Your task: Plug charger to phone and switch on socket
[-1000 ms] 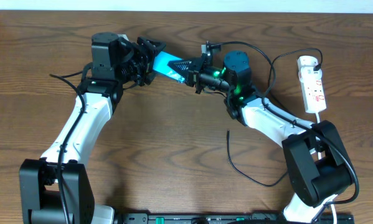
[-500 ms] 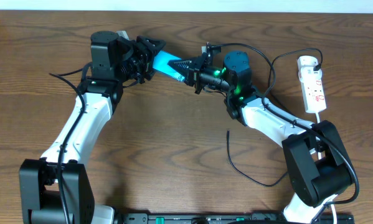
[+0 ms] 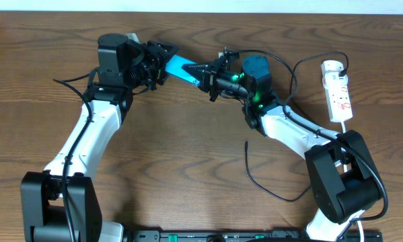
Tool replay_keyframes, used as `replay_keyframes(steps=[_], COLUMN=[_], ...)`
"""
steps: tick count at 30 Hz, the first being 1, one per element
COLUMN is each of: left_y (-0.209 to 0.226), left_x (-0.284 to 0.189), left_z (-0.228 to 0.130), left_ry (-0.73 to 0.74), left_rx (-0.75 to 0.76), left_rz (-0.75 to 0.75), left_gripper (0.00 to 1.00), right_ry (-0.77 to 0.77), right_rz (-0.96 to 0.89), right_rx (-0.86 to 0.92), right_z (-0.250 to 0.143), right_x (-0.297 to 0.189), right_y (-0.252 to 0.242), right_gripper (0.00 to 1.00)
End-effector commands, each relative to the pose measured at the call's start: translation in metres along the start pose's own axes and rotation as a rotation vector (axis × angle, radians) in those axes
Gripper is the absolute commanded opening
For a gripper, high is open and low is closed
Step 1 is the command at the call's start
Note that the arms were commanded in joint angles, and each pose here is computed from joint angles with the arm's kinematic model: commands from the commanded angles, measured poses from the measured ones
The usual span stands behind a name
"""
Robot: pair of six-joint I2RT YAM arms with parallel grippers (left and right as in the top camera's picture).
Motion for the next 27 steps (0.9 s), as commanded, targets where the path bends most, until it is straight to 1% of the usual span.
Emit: replay_keyframes(steps=[1,5,6,17,20,22,26,27], left_y=[-0.0068,-0.0068,-0.0068,-0.0081,-0.0081,-0.0084,-0.0084,-0.0085], left_x=[-0.0043,-0.0043,-0.0043,-0.0044,-0.0043,-0.0042,-0.0043,-0.0043], left_z=[-0.0009,-0.0009,-0.0009,-0.0055,-0.0057,-0.0067,-0.0072,-0.0071], left_ry=[0.002,0.002,0.002,0.03,0.031,0.036,0.039,0.039], left_rx=[0.01,0.01,0.01,0.006,0.002,0.002,0.002,0.002], left_rz=[-0.021,-0.021,-0.021,-0.029,-0.029,-0.03,-0.03,-0.031], left_gripper=[0.5,0.4,0.4,0.4,0.38,0.34,0.22,0.21], right_ry=[-0.015,-0.019,-0.021,-0.041,-0.043,-0.042,-0.042,-0.042], right_rz=[0.016,0.017,0.018,0.023,0.024,0.024,0.024,0.024], right_rx=[0.009,0.008,0.008,0.003,0.003,0.003,0.003,0.003], right_z=[0.0019,0.0024,0.0023,-0.0003,-0.0005,-0.0007,-0.0008,-0.0008], right_x=[0.0026,0.0028,0.0032,0.008,0.0084,0.0086,0.0087,0.0087], right_y=[0.0052,0.0052,0.0053,0.0043,0.0042,0.0041,0.0041,0.0041], right_gripper=[0.02,0.02,0.02,0.02,0.02,0.02,0.02,0.01])
Point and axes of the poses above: each gripper's point midway between its finger pads, its own x axis out along the fingers, its own y axis along the line the jaws close on, z = x × y, the point moved 1 cm from there along -x, back along the fingers, and after that the axes turned 2 degrees about x, right-handed, at the moved point
